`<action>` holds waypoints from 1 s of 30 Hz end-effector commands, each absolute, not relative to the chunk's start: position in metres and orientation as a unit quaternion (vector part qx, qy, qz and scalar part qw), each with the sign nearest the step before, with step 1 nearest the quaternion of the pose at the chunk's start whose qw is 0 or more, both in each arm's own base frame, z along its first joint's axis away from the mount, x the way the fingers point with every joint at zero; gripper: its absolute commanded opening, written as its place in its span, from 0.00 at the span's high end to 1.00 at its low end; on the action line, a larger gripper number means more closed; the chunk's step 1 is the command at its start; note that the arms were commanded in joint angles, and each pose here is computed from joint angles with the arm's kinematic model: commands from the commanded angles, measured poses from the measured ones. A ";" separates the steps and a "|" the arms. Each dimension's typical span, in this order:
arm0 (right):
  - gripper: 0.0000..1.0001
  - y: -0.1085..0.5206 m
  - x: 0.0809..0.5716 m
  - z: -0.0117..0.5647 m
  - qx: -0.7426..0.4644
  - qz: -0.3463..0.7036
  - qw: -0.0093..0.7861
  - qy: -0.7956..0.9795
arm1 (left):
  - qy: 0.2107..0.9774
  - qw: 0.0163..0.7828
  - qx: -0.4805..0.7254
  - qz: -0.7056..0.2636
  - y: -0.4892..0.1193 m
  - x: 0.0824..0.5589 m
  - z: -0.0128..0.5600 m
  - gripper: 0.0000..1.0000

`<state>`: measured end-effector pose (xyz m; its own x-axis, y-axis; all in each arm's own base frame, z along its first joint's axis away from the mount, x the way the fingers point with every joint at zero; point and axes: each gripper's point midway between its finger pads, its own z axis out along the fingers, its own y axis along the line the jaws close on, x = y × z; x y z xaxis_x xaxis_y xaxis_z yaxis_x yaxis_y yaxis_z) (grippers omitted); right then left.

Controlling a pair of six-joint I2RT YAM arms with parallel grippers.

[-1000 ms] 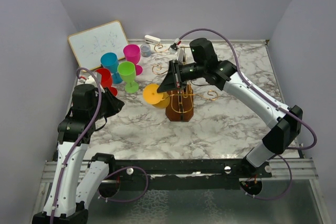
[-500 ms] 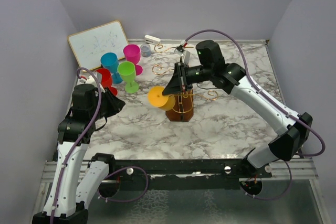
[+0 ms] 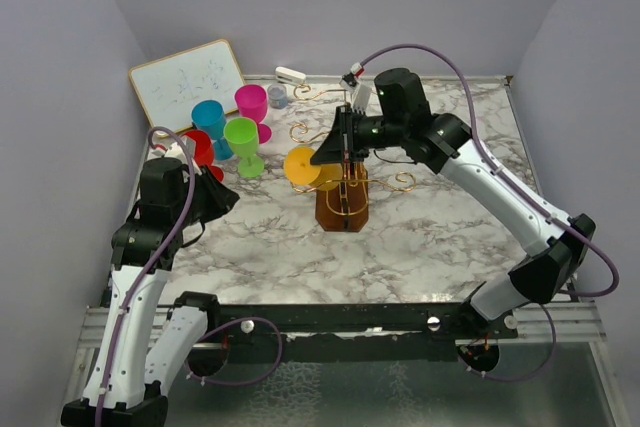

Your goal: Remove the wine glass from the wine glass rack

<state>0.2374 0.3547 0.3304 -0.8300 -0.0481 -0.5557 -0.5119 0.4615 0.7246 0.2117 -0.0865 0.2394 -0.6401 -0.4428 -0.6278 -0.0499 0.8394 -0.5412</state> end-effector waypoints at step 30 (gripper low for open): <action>0.99 0.341 0.135 0.489 -0.591 0.438 0.606 0.302 | 0.847 0.441 -0.139 -0.262 -0.087 0.208 0.287 0.79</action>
